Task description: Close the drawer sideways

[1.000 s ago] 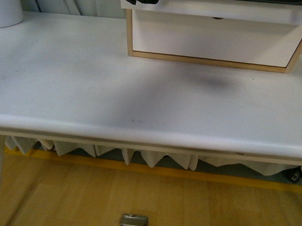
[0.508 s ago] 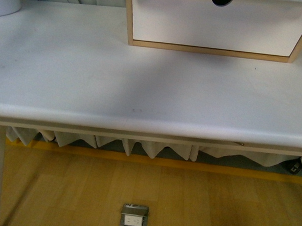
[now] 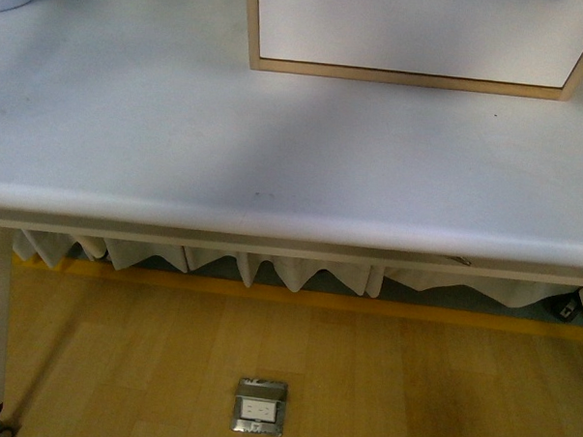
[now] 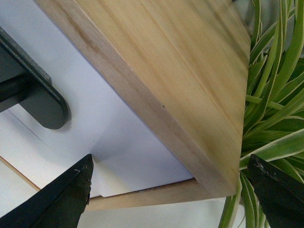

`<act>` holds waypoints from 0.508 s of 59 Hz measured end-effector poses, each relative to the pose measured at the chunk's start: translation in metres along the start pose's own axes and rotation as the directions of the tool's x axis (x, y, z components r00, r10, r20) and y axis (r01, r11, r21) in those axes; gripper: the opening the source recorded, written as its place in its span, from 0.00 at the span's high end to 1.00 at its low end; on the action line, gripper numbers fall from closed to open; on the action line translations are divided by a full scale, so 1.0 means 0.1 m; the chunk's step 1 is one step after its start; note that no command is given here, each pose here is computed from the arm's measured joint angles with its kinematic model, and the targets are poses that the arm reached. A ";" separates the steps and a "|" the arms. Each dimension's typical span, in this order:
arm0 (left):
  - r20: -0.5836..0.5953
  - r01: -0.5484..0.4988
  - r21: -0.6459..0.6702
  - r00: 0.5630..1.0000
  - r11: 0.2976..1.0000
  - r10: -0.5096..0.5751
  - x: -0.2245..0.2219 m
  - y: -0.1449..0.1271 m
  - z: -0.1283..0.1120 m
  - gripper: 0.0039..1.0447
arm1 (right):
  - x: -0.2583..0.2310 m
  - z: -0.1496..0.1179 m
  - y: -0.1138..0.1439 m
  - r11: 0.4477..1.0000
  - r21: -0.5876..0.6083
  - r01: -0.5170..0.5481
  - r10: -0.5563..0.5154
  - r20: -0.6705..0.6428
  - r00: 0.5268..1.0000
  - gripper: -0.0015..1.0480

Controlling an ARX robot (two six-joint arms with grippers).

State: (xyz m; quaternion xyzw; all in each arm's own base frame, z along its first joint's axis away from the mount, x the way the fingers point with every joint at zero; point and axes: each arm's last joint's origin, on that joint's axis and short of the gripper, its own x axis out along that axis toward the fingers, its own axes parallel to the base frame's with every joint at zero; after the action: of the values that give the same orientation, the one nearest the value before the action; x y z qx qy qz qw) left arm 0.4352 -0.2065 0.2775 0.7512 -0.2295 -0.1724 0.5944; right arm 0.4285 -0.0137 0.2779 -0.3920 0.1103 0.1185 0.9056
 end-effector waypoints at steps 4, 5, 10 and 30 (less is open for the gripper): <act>-0.001 -0.001 -0.007 1.000 1.000 0.001 0.00 0.00 0.00 0.06 | -0.01 0.00 0.00 1.000 0.001 -0.003 0.003 0.003 1.000 0.09; -0.001 -0.002 -0.008 1.000 1.000 0.002 -0.01 0.00 0.00 0.06 | -0.01 0.00 0.00 1.000 0.001 -0.002 0.002 0.003 1.000 0.09; -0.010 0.001 -0.009 1.000 1.000 -0.001 -0.05 0.00 -0.01 0.06 | -0.05 0.01 0.00 1.000 0.005 -0.003 0.003 0.000 1.000 0.09; -0.028 -0.042 -0.054 0.999 0.998 0.041 -0.59 0.09 0.03 0.06 | -0.63 0.05 -0.04 1.000 0.018 0.010 -0.011 0.030 1.000 0.09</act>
State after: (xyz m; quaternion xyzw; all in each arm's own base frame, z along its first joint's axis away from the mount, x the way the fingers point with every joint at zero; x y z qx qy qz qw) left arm 0.3831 -0.1780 0.2844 0.7321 -0.2322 -0.1559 0.6211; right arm 0.3708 -0.0207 0.3018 -0.3826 0.0959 0.1187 0.9112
